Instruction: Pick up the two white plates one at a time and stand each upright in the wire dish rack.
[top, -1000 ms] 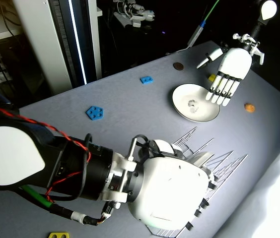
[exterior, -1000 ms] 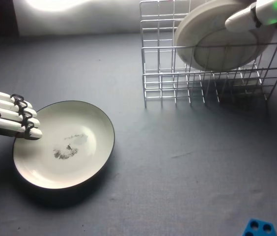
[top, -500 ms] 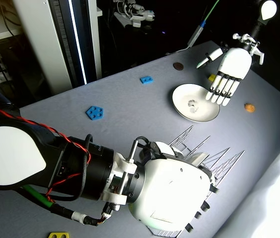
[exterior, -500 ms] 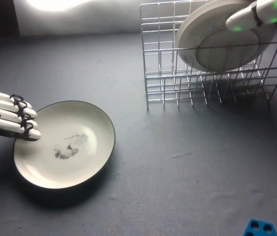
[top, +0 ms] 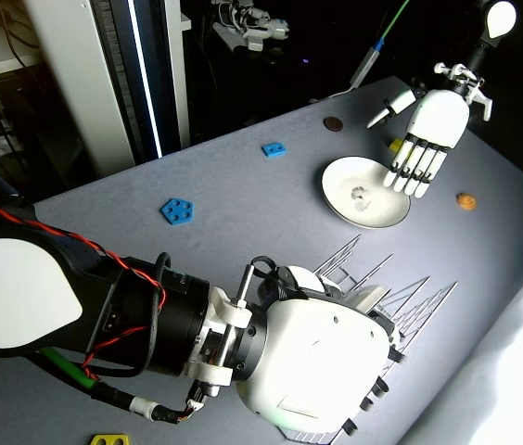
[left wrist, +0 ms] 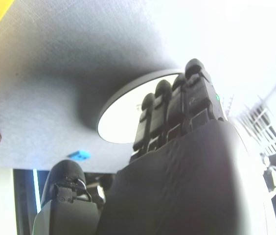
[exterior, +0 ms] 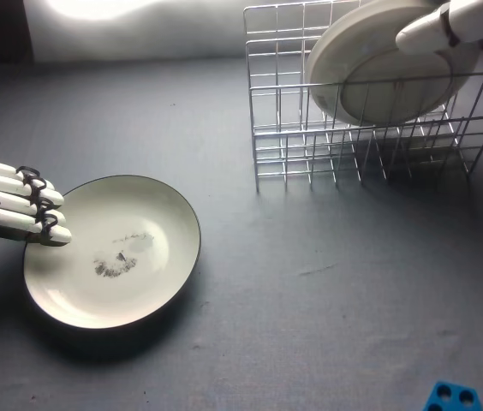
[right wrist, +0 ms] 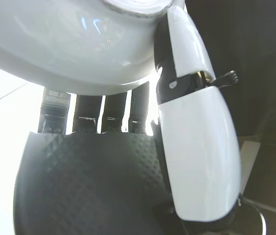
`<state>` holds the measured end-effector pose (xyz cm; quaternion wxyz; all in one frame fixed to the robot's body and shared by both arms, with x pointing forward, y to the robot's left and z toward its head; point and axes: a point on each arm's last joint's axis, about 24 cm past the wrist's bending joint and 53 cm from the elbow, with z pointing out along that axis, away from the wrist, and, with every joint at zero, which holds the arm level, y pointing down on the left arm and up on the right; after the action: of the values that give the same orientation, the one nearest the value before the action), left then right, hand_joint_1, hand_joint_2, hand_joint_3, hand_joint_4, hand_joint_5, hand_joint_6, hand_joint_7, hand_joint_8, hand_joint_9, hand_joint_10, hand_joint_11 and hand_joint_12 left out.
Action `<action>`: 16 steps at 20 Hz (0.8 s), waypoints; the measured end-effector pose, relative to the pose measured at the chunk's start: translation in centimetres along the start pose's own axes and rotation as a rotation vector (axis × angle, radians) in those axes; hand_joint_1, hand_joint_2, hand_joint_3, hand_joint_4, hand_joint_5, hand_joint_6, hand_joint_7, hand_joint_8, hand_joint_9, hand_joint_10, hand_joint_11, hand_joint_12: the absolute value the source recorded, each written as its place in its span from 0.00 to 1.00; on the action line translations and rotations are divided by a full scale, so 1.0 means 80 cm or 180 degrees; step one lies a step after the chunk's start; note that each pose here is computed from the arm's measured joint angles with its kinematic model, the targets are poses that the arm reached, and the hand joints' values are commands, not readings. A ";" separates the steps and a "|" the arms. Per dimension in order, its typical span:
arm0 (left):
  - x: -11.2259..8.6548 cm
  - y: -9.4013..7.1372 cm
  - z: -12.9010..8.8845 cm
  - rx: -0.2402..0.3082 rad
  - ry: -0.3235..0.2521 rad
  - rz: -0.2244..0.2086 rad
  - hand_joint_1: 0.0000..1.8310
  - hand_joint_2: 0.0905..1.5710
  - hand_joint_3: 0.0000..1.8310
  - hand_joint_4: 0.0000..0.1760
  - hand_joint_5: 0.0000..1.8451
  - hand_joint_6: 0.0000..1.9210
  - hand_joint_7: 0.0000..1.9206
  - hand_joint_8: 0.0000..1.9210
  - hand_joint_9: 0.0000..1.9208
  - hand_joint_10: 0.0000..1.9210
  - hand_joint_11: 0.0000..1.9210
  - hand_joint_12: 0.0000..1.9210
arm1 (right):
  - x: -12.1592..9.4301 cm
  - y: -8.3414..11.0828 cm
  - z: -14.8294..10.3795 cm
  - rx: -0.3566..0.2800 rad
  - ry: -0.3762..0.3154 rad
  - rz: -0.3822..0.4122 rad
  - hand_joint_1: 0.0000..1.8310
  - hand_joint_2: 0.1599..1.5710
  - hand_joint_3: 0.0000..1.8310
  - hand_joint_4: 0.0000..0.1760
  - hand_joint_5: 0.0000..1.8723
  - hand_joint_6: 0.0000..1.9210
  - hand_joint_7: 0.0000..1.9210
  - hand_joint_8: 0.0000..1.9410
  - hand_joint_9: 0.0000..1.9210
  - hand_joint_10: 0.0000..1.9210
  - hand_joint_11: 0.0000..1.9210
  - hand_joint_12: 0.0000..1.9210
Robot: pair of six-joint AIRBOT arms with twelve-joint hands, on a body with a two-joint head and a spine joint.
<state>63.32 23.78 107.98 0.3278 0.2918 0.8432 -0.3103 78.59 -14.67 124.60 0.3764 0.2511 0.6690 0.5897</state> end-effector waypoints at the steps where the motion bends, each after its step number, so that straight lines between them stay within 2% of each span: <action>1: 0.000 0.000 0.000 0.0001 0.0001 0.0001 0.00 0.66 0.00 0.00 0.03 0.00 0.03 0.00 0.01 0.00 0.00 0.00 | -0.001 0.000 0.000 0.0003 -0.0008 0.0001 0.64 0.73 0.00 0.07 0.45 0.66 0.44 0.60 0.53 0.23 0.33 0.65; 2: 0.000 0.000 0.000 0.0000 0.0001 0.0001 0.00 0.66 0.00 0.00 0.03 0.00 0.03 0.00 0.01 0.00 0.00 0.00 | -0.001 0.000 0.000 0.0004 -0.0010 -0.0001 0.72 0.71 0.00 0.00 0.46 0.63 0.46 0.57 0.46 0.55 0.35 0.65; 3: 0.000 0.000 0.000 0.0000 0.0001 0.0001 0.00 0.67 0.00 0.00 0.03 0.00 0.03 0.00 0.01 0.00 0.00 0.00 | -0.001 0.000 0.000 0.0004 -0.0010 -0.0002 0.74 0.70 0.00 0.00 0.46 0.63 0.47 0.56 0.44 0.62 0.34 0.65; 4: 0.000 0.000 0.000 0.0000 0.0001 0.0001 0.00 0.66 0.00 0.00 0.03 0.00 0.04 0.00 0.02 0.00 0.00 0.00 | -0.001 0.000 0.000 0.0004 -0.0011 0.0002 0.67 0.71 0.00 0.00 0.46 0.63 0.47 0.56 0.45 0.45 0.32 0.64; 5: 0.000 0.000 0.000 0.0000 0.0001 0.0001 0.00 0.66 0.00 0.00 0.03 0.00 0.04 0.00 0.02 0.00 0.00 0.00 | -0.001 0.000 0.000 0.0005 -0.0016 -0.0010 0.66 0.70 0.00 0.04 0.47 0.61 0.50 0.52 0.49 0.35 0.32 0.63; 6: 0.000 0.000 0.000 0.0000 0.0001 0.0000 0.00 0.66 0.00 0.00 0.03 0.00 0.04 0.00 0.02 0.00 0.00 0.00 | -0.002 -0.001 0.000 0.0002 -0.0026 -0.0013 0.64 0.65 0.00 0.00 0.38 0.34 0.48 0.31 0.49 0.28 0.30 0.60; 7: 0.000 0.000 0.000 0.0000 0.0001 0.0000 0.00 0.66 0.00 0.00 0.03 0.00 0.04 0.00 0.02 0.00 0.00 0.00 | -0.003 -0.001 0.000 -0.0001 -0.0035 0.0005 0.62 0.63 0.00 0.00 0.37 0.19 0.50 0.19 0.51 0.23 0.30 0.57; 8: 0.000 0.000 0.000 0.0000 0.0001 0.0001 0.00 0.67 0.00 0.00 0.03 0.00 0.04 0.00 0.02 0.00 0.00 0.00 | -0.004 -0.001 0.000 -0.0002 -0.0039 0.0010 0.62 0.62 0.00 0.00 0.39 0.12 0.52 0.12 0.53 0.18 0.30 0.56; 9: 0.000 0.000 0.000 0.0000 0.0001 0.0001 0.00 0.67 0.00 0.00 0.03 0.00 0.04 0.00 0.02 0.00 0.00 0.00 | -0.004 -0.001 0.000 -0.0003 -0.0040 0.0015 0.62 0.62 0.00 0.00 0.39 0.12 0.52 0.12 0.53 0.18 0.30 0.56; 10: 0.000 0.000 0.000 0.0000 0.0001 0.0000 0.00 0.67 0.00 0.00 0.04 0.00 0.04 0.00 0.02 0.00 0.00 0.00 | -0.004 -0.001 0.000 -0.0003 -0.0040 0.0017 0.61 0.63 0.00 0.00 0.43 0.08 0.54 0.05 0.53 0.13 0.29 0.57; 11: 0.000 0.000 0.000 0.0001 0.0000 0.0000 0.00 0.67 0.00 0.00 0.03 0.00 0.04 0.00 0.01 0.00 0.00 0.00 | -0.004 -0.001 0.000 -0.0006 -0.0042 0.0020 0.61 0.63 0.00 0.00 0.44 0.06 0.54 0.04 0.53 0.12 0.27 0.58; 16: 0.001 0.000 0.000 0.0001 0.0008 -0.0002 0.00 0.67 0.00 0.00 0.02 0.00 0.03 0.00 0.01 0.00 0.00 0.00 | -0.004 0.000 0.000 -0.0012 -0.0039 0.0039 0.57 0.63 0.00 0.00 0.44 0.04 0.54 0.02 0.51 0.10 0.25 0.58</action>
<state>63.27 23.81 107.91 0.3267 0.2920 0.8437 -0.3102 78.74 -14.92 124.66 0.3772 0.2582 0.6641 0.5916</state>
